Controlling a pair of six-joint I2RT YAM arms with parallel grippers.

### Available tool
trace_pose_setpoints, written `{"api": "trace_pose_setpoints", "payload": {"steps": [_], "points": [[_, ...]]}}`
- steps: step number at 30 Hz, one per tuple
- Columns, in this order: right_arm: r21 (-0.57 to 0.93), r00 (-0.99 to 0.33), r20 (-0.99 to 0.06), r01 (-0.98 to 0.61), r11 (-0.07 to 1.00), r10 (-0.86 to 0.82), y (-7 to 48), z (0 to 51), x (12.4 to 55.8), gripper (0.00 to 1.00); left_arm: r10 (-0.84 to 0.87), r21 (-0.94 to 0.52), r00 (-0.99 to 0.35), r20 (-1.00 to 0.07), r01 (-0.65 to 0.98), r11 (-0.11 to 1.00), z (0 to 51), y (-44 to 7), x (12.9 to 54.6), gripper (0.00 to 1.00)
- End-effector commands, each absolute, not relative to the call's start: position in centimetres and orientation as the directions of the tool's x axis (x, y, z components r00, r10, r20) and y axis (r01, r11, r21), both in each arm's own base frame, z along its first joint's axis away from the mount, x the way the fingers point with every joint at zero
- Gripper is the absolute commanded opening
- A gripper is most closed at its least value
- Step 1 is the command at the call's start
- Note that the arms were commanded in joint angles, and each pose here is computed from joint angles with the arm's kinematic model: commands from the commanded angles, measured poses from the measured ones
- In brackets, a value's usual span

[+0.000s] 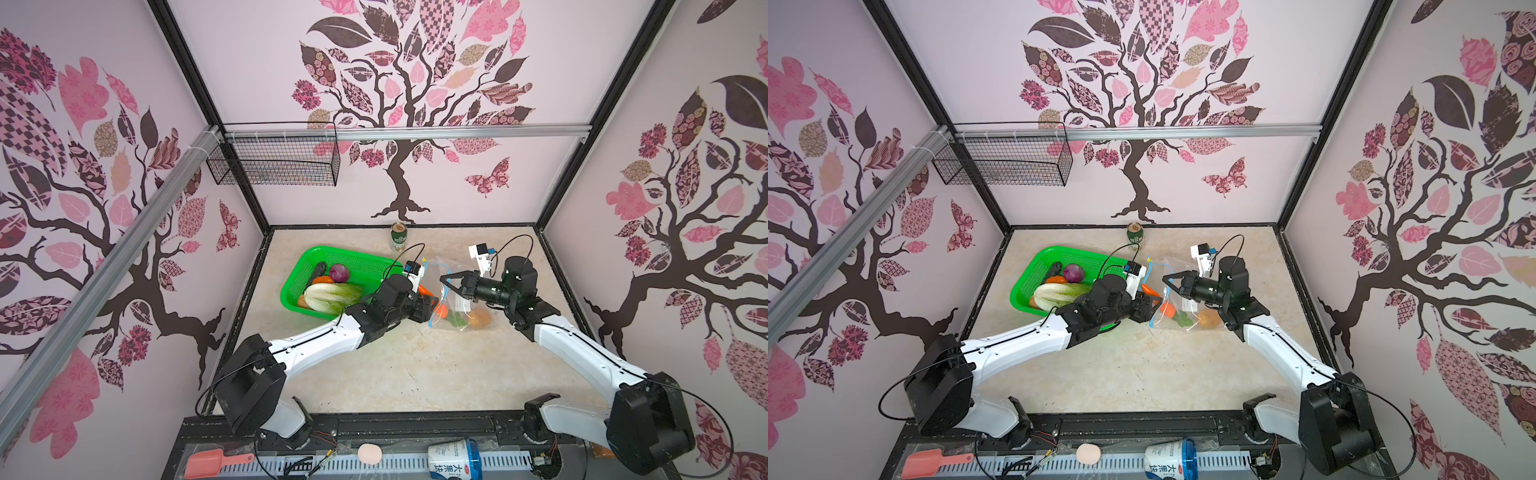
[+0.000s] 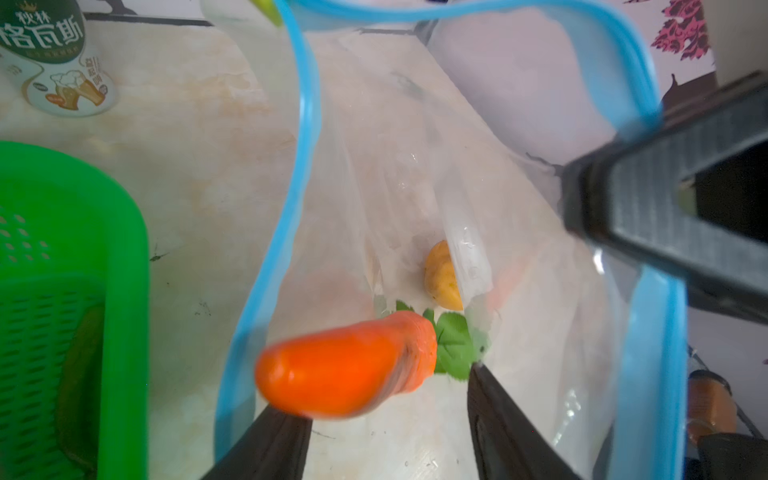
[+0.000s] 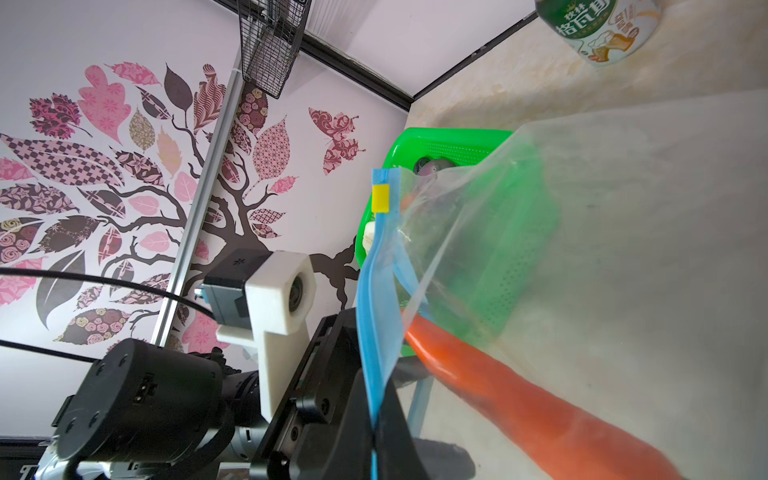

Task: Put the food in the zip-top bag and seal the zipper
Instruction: 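Carry the carrot over the open bag with the left gripper and release it inside, then move the left gripper back to the basket and grasp the purple onion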

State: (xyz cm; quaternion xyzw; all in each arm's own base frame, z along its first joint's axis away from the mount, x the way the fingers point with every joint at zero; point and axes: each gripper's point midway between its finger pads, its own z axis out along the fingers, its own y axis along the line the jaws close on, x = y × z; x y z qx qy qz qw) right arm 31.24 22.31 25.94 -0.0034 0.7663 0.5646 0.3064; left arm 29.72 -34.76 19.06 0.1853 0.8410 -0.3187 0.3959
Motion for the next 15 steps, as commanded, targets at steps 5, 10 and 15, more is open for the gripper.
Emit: {"api": "trace_pose_setpoints", "payload": {"steps": [5, 10, 15], "points": [[0.811, -0.775, -0.549, -0.403, 0.424, 0.314, 22.2, 26.6, 31.8, 0.00, -0.023, -0.414, -0.574, -0.819, 0.561, 0.717, 24.1, -34.1, 29.8, 0.69], [0.776, -0.757, -0.579, -0.397, 0.490, 0.302, 21.7, 26.0, 32.6, 0.00, -0.102, -0.412, -0.545, -0.832, 0.485, 0.771, 26.1, -30.6, 30.9, 0.72], [0.723, -0.734, -0.617, -0.389, 0.570, 0.282, 20.9, 25.0, 33.3, 0.00, -0.208, -0.450, -0.536, -0.819, 0.374, 0.811, 26.5, -25.3, 33.7, 0.72]]}}
